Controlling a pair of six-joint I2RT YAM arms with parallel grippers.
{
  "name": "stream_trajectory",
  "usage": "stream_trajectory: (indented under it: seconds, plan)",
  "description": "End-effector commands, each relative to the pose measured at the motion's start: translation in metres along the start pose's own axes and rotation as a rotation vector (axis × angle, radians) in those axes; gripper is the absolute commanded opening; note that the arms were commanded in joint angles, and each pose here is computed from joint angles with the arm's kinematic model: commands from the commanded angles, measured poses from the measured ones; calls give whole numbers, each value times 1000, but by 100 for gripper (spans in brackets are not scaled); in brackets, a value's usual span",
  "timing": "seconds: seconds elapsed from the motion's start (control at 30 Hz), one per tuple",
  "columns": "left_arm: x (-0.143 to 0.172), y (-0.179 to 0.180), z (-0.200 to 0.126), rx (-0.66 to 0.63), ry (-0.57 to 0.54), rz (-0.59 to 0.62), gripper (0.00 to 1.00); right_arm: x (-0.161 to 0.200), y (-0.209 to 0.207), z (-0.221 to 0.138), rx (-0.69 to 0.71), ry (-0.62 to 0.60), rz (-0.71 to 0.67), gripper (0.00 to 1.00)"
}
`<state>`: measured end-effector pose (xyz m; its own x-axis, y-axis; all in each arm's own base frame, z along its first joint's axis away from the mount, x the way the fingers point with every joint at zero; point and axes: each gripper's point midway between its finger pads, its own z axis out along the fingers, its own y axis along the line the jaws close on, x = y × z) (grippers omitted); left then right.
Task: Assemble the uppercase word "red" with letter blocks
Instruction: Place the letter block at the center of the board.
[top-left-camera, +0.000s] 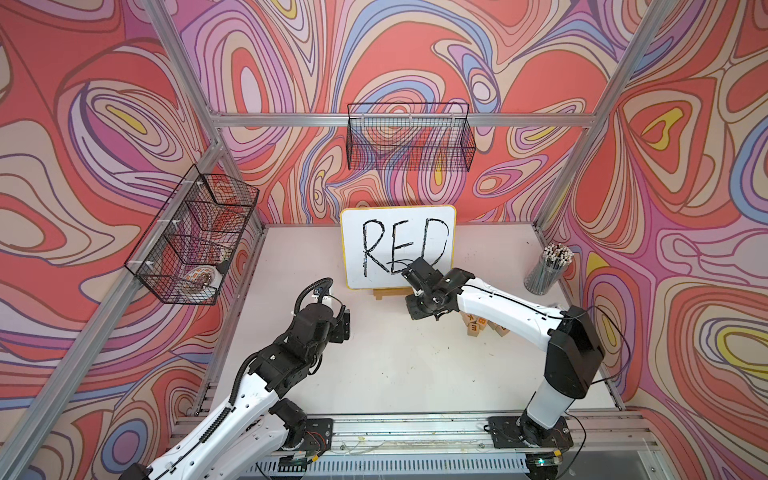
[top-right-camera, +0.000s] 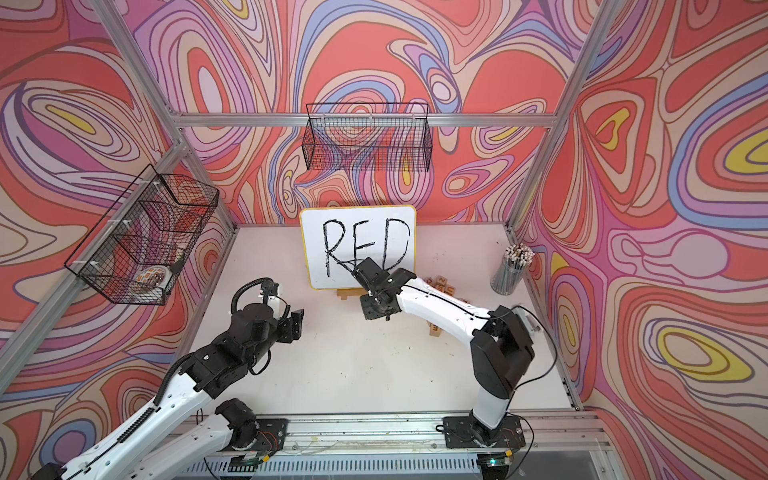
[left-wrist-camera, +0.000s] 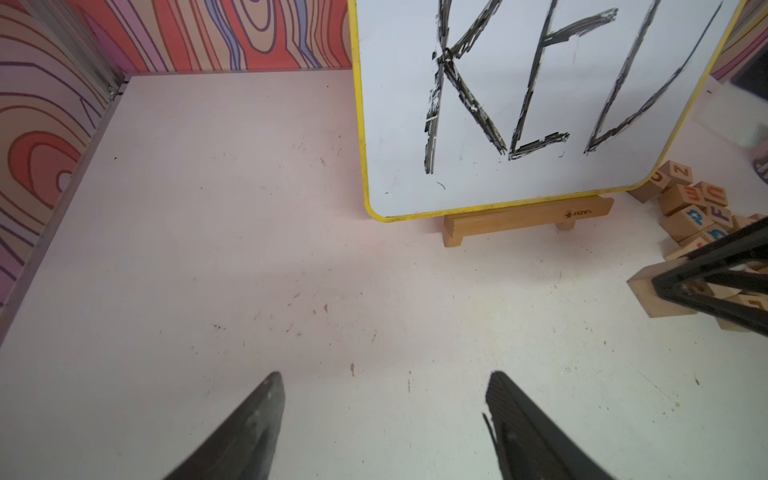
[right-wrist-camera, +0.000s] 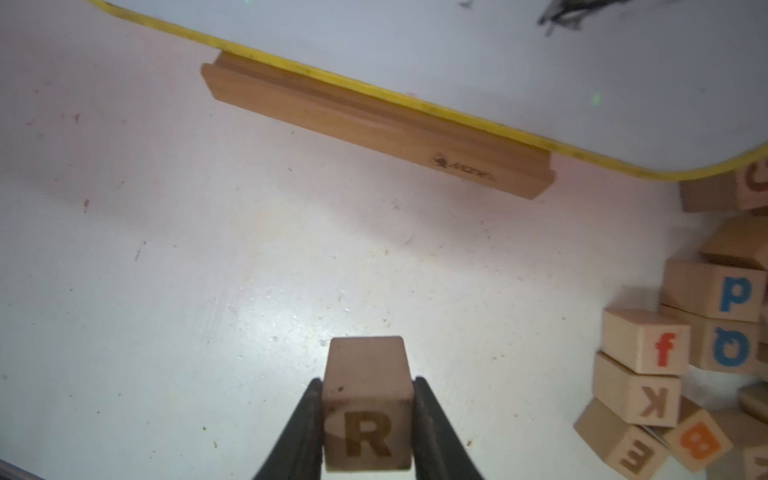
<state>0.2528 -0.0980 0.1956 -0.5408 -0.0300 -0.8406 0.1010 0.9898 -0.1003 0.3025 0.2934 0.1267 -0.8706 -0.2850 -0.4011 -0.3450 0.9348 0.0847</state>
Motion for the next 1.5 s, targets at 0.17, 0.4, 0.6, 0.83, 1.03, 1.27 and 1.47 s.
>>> stream_trajectory:
  seconds: [0.17, 0.4, 0.6, 0.83, 1.03, 1.27, 1.47]
  plan:
    - [17, 22, -8, -97, 43, -51, 79, -5, 60, 29, -33, -5, 91, 17]
    - [17, 25, -9, -107, 35, -57, 79, -2, 80, 49, -13, 31, 161, 17]
    - [17, 23, -6, -104, 39, -52, 79, -1, 89, 62, 0, 38, 194, 17]
    - [18, 23, -5, -107, 37, -51, 79, -5, 94, 76, 5, 40, 204, 19]
    - [17, 23, -5, -107, 34, -51, 79, -3, 98, 88, 6, 60, 202, 19]
    - [17, 24, -5, -110, 34, -50, 79, -4, 101, 91, -1, 61, 218, 20]
    - [16, 23, -5, -109, 28, -48, 79, -2, 102, 95, -6, 67, 228, 20]
